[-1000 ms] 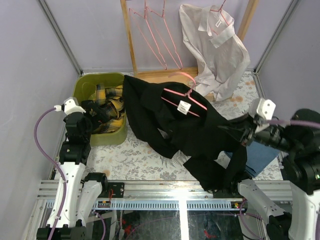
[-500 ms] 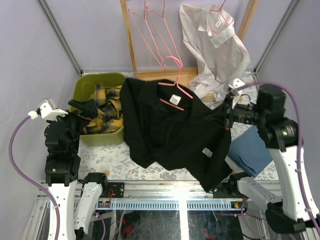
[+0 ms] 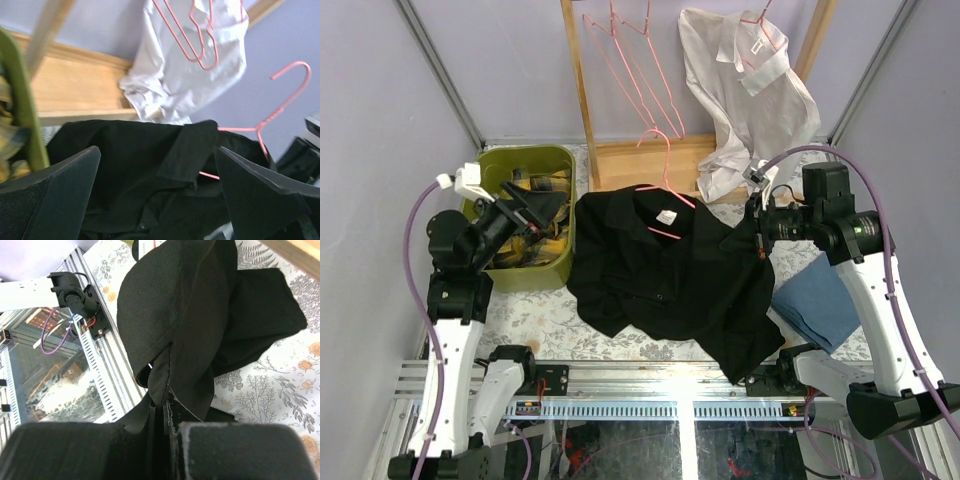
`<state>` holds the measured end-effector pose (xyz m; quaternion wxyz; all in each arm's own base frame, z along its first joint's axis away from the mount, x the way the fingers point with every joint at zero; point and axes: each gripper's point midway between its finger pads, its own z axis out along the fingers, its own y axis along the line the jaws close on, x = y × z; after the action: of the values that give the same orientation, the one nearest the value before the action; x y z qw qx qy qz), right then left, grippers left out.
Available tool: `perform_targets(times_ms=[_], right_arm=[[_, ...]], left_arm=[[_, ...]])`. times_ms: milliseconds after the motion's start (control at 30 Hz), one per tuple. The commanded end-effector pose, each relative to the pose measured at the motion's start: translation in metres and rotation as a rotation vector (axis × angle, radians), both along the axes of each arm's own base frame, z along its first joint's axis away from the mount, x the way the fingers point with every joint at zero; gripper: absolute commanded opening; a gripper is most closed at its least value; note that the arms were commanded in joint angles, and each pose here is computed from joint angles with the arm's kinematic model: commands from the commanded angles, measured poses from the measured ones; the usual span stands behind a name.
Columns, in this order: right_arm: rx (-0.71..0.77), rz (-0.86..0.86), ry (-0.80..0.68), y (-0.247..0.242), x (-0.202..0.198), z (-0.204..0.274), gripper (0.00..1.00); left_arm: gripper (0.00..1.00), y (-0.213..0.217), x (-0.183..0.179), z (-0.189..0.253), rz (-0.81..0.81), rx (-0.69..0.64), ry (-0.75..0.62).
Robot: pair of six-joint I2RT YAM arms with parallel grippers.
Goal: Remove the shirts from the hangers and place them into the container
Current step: Pick up the hanger from the clothesline.
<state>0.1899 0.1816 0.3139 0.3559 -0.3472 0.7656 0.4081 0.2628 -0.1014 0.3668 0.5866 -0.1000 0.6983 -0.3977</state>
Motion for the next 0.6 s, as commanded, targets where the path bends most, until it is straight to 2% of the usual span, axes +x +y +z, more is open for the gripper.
perform_targets(times_ms=[0, 133, 200, 367, 567], right_arm=[[0.014, 0.049, 0.064, 0.005, -0.007, -0.003, 0.00], [-0.005, 0.046, 0.103, 0.008, -0.004, -0.012, 0.00], [-0.012, 0.047, 0.116, 0.010, -0.004, -0.016, 0.00], [-0.071, 0.042, 0.179, 0.011, -0.007, -0.029, 0.00], [-0.101, 0.070, 0.186, 0.019, -0.013, -0.032, 0.00]], left_arm=[[0.97, -0.043, -0.022, 0.024, -0.308, -0.054, -0.098], [0.96, -0.077, -0.029, 0.022, -0.450, -0.037, -0.087], [0.92, -0.098, -0.032, 0.019, -0.496, -0.017, -0.084], [0.92, -0.135, -0.042, 0.029, -0.482, 0.059, -0.224], [0.88, -0.144, -0.032, 0.029, -0.452, 0.084, -0.247]])
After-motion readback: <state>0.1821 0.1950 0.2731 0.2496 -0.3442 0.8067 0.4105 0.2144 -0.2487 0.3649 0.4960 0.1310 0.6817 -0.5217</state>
